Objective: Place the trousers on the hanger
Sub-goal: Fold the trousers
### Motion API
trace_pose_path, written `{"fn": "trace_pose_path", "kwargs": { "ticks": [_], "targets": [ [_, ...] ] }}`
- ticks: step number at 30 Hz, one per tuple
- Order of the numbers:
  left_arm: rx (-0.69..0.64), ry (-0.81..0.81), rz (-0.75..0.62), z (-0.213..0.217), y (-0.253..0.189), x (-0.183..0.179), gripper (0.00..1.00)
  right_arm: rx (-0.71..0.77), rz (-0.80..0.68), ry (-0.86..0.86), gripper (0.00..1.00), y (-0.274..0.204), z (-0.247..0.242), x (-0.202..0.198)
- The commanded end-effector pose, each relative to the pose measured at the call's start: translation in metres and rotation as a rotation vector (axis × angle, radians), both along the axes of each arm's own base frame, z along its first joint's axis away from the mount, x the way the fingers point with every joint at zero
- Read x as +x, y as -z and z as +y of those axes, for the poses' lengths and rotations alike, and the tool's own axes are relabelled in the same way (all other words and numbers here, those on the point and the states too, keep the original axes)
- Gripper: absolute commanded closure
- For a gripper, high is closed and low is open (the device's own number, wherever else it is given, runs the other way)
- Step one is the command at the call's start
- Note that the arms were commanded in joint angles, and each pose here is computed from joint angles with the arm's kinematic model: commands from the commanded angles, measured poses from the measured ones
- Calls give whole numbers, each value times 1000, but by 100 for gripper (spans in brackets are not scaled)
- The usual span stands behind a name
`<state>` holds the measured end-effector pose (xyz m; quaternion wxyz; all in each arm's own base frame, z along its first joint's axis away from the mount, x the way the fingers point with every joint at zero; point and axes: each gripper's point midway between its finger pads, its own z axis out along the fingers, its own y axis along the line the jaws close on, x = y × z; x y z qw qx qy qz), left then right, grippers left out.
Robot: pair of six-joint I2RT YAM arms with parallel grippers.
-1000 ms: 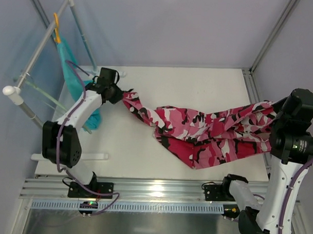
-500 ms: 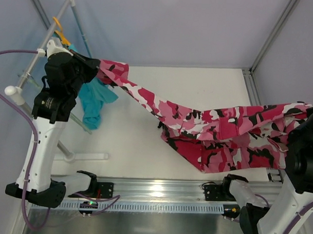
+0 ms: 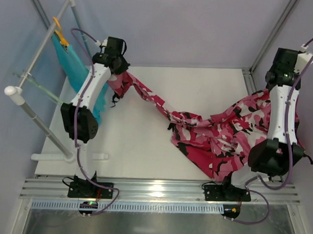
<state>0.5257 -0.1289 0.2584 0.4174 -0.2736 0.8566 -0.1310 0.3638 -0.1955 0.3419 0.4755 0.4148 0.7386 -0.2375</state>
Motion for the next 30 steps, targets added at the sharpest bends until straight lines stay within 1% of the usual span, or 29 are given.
{"fn": "trace_pose_path", "kwargs": {
  "ticks": [1, 2, 3, 5, 7, 11, 14, 15, 17, 18, 22, 24, 28, 29, 30],
  "targets": [
    [106, -58, 67, 27, 14, 17, 100, 38, -115, -73, 96, 8, -6, 43],
    [116, -92, 117, 39, 27, 17, 100, 53, -100, -102, 96, 19, -4, 52],
    [123, -115, 134, 47, 37, 22, 100, 67, -85, -112, 96, 35, -7, 65],
    [117, -162, 160, 65, 56, 32, 100, 92, -70, -121, 96, 52, -10, 77],
    [128, -198, 127, 79, 59, 44, 100, 113, -65, -143, 96, 70, -10, 93],
    [145, -234, 93, 99, 63, 59, 100, 113, -92, -136, 96, 84, -19, 114],
    [151, -242, 27, 104, 55, 73, 100, 142, -149, -137, 96, 91, -26, 131],
    [154, -248, 3, 106, 53, 79, 99, 157, -202, -151, 96, 87, -29, 139],
    [157, -259, -16, 109, 52, 84, 100, 167, -235, -183, 96, 90, -28, 151],
    [168, -279, -21, 113, 54, 87, 100, 156, -278, -197, 96, 83, -29, 160],
    [204, -343, -17, 127, 62, 90, 100, 200, -381, -235, 96, 81, -32, 186],
    [203, -366, -12, 131, 69, 91, 100, 208, -427, -248, 96, 84, -34, 197],
    [223, -389, -3, 137, 85, 95, 100, 218, -469, -245, 96, 93, -44, 214],
    [221, -387, -7, 136, 87, 98, 100, 217, -484, -247, 96, 89, -45, 218],
    [218, -383, -13, 135, 90, 102, 100, 226, -474, -246, 96, 99, -48, 224]
  ]
}}
